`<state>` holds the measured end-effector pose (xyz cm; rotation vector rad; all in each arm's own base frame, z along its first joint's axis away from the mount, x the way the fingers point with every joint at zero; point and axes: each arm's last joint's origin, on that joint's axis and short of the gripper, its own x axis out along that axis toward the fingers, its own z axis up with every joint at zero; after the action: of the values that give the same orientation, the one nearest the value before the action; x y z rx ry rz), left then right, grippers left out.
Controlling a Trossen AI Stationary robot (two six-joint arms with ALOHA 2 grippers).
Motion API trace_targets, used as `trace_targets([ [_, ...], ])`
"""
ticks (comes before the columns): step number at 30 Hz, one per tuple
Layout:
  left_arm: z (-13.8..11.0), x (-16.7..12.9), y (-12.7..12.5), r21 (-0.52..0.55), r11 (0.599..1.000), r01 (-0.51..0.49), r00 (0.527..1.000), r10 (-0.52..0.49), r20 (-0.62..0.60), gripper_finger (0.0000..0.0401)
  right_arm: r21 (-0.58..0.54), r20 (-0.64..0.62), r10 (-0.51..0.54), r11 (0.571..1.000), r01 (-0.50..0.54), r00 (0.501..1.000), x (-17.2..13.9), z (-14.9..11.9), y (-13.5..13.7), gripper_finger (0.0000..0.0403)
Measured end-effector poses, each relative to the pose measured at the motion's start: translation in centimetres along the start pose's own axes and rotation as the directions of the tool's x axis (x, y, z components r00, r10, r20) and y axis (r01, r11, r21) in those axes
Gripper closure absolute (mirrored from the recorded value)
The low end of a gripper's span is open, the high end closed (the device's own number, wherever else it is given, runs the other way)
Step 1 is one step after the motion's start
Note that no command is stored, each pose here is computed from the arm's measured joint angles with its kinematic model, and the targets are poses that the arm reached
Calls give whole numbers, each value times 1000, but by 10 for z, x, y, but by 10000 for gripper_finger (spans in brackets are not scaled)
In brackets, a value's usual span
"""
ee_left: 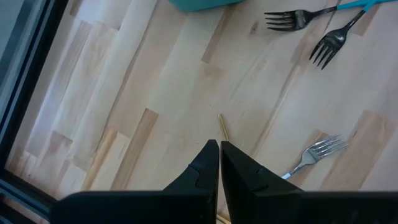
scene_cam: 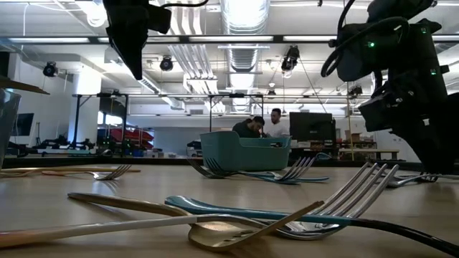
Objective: Sort silverware by color (type)
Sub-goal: Put the orange fork into the green bin
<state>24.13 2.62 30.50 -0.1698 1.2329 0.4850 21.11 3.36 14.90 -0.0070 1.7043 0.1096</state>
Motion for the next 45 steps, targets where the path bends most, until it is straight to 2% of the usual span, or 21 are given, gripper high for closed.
trace_targets([
  [9,-9,15,-1,15,1000,-22,999,23,-46,401,58,52,4,998,-7,999,0,5,0,339],
  [16,-12,23,-2,-16,1000,-27,998,26,-54,401,59,90,4,998,-9,996,0,9,0,339],
  [21,-12,23,-2,-33,999,-26,999,24,-49,401,93,118,-66,994,55,991,1,10,-2,339],
  [24,-12,23,-2,-36,999,-24,999,22,-44,401,103,123,-73,993,60,990,1,10,-4,339],
  [36,-12,21,-1,-64,998,-22,999,20,-37,401,142,202,-39,990,10,979,-13,7,-2,339],
  [45,-12,21,-1,-65,998,-21,999,19,-35,401,158,202,-41,987,9,979,-2,6,-3,339],
])
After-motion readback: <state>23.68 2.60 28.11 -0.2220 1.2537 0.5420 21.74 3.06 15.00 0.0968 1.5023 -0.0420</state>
